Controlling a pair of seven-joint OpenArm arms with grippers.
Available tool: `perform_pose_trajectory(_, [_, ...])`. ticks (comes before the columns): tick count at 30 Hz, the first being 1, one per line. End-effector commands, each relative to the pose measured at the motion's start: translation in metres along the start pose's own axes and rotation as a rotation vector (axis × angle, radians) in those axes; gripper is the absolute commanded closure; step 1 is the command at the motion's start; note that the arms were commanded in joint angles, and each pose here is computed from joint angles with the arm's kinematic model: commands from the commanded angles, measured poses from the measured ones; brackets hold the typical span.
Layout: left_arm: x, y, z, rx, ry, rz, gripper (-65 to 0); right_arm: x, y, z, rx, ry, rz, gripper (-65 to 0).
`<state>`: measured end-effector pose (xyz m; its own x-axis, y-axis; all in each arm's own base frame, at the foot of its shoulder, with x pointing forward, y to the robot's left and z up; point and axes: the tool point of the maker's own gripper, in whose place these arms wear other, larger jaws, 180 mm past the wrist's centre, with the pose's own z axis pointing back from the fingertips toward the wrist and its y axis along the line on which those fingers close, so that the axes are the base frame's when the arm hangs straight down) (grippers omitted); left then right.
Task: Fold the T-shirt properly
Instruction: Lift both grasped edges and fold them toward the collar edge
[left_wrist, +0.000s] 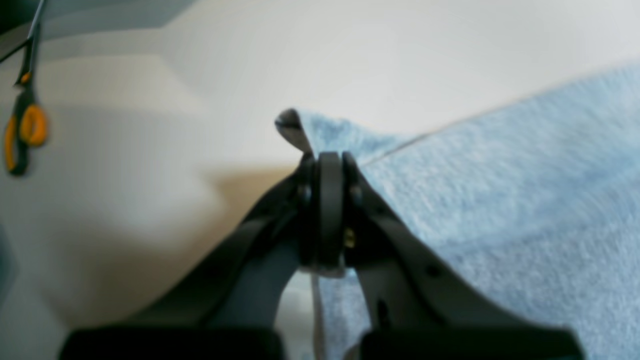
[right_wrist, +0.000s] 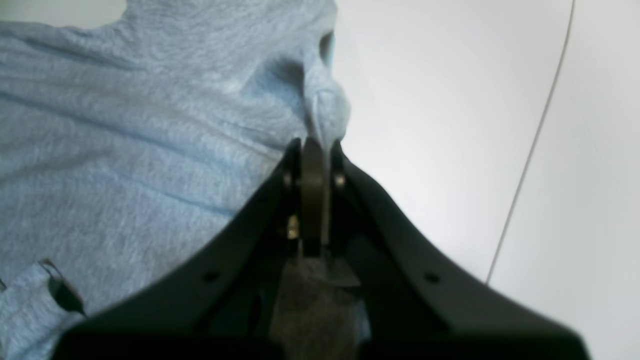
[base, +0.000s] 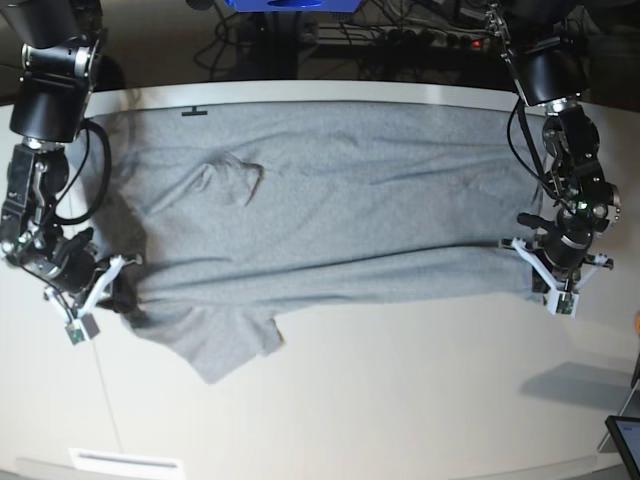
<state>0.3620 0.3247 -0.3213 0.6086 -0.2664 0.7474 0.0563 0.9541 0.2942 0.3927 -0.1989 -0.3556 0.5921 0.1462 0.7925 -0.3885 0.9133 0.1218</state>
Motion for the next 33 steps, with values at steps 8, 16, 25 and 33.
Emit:
perform_pose_trajectory(8, [0.011, 0.013, 0.013, 0.021, -0.04, -0.059, 0.0, 0.008, -0.018, 0.015, -0.04, -0.011, -0.011, 0.0])
perform_pose_trajectory(16, [-0.002, 0.02, 0.02, 0.04, -0.022, -0.053, 0.0, -0.004, -0.017, 0.015, -0.039, 0.053, -0.013, 0.0])
perform_pose_trajectory(25, [-0.02, 0.018, 0.023, 0.031, 0.018, -0.067, 0.0, -0.009, -0.011, 0.024, -0.047, 0.077, 0.025, 0.0])
perform_pose_trajectory(33, [-0.03, 0.012, 0.024, 0.019, 0.043, -0.082, 0.0, -0.029, -0.008, 0.026, -0.043, 0.143, 0.017, 0.0])
